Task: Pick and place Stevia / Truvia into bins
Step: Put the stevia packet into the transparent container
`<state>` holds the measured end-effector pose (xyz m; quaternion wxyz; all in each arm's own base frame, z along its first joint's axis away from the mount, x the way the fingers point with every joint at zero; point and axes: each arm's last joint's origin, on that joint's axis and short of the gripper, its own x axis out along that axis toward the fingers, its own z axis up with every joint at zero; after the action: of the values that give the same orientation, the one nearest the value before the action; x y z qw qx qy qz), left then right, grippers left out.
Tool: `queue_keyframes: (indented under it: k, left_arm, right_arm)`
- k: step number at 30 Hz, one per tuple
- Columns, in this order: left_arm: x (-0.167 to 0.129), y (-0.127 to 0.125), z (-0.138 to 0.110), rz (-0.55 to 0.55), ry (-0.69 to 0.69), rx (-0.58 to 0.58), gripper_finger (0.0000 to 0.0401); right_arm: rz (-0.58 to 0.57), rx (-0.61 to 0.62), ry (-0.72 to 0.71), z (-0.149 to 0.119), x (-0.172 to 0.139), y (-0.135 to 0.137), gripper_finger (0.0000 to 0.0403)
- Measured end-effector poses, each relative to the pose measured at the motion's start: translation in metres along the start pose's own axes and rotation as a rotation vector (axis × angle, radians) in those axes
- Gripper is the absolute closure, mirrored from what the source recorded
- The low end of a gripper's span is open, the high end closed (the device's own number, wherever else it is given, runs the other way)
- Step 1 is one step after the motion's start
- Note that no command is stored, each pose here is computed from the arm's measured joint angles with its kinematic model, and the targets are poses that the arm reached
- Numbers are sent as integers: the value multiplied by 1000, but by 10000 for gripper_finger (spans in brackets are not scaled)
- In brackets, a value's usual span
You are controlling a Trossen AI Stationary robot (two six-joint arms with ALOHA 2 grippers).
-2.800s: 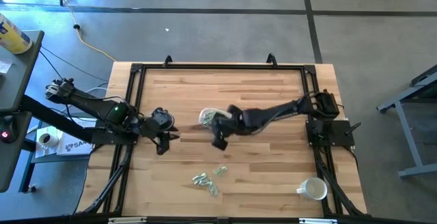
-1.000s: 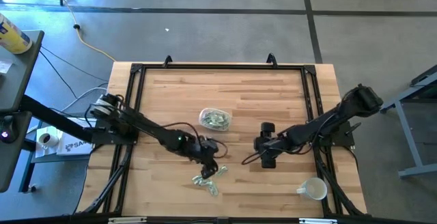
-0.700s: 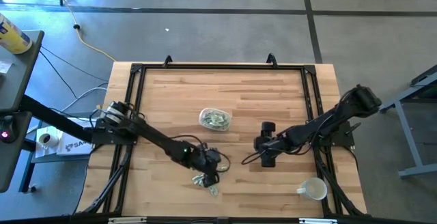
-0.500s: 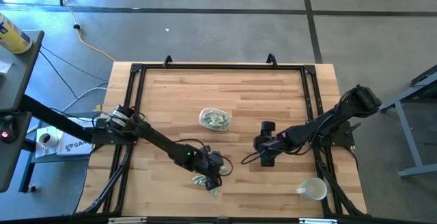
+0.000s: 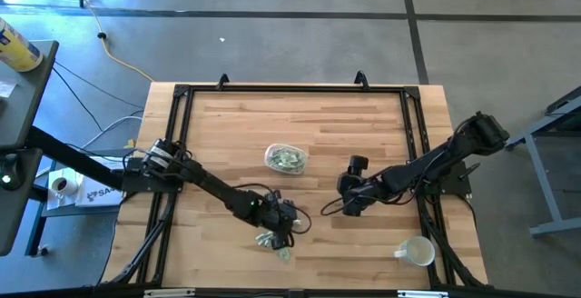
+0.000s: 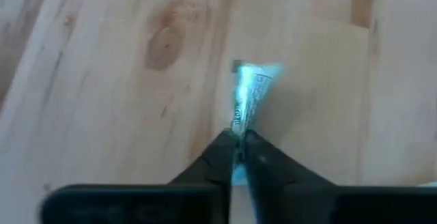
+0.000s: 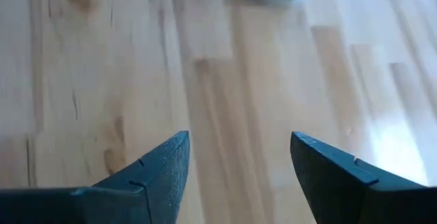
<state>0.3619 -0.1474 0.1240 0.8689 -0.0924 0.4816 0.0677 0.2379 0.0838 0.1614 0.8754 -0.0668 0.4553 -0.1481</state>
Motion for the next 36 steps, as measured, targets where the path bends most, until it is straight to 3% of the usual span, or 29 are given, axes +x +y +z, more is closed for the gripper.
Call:
queue_keyframes:
  k: [4, 10, 17, 22, 27, 31, 36]
  left_arm:
    - [-12, 17, 11, 33, -2, -17, 379]
    - [-65, 56, 53, 131, -23, -62, 361]
    - [-132, 98, 94, 197, -69, 73, 379]
    - [-119, 147, 95, 191, 39, 139, 370]
    - [-93, 191, 85, 135, 113, 150, 379]
    - [-85, 214, 80, 62, 86, 144, 378]
    - [-74, 221, 69, 4, 96, 137, 368]
  right_arm:
    - [-44, 37, -63, 10, -7, -15, 158]
    - [-91, 120, -127, 23, -17, -51, 158]
    - [-105, 141, -184, 33, -23, -80, 158]
    - [-15, 126, -187, 38, -13, -85, 158]
    - [-55, 205, -199, 42, -1, -94, 158]
    - [-67, 317, -200, 44, 6, -102, 158]
    - [-75, 346, -191, 44, 14, -106, 158]
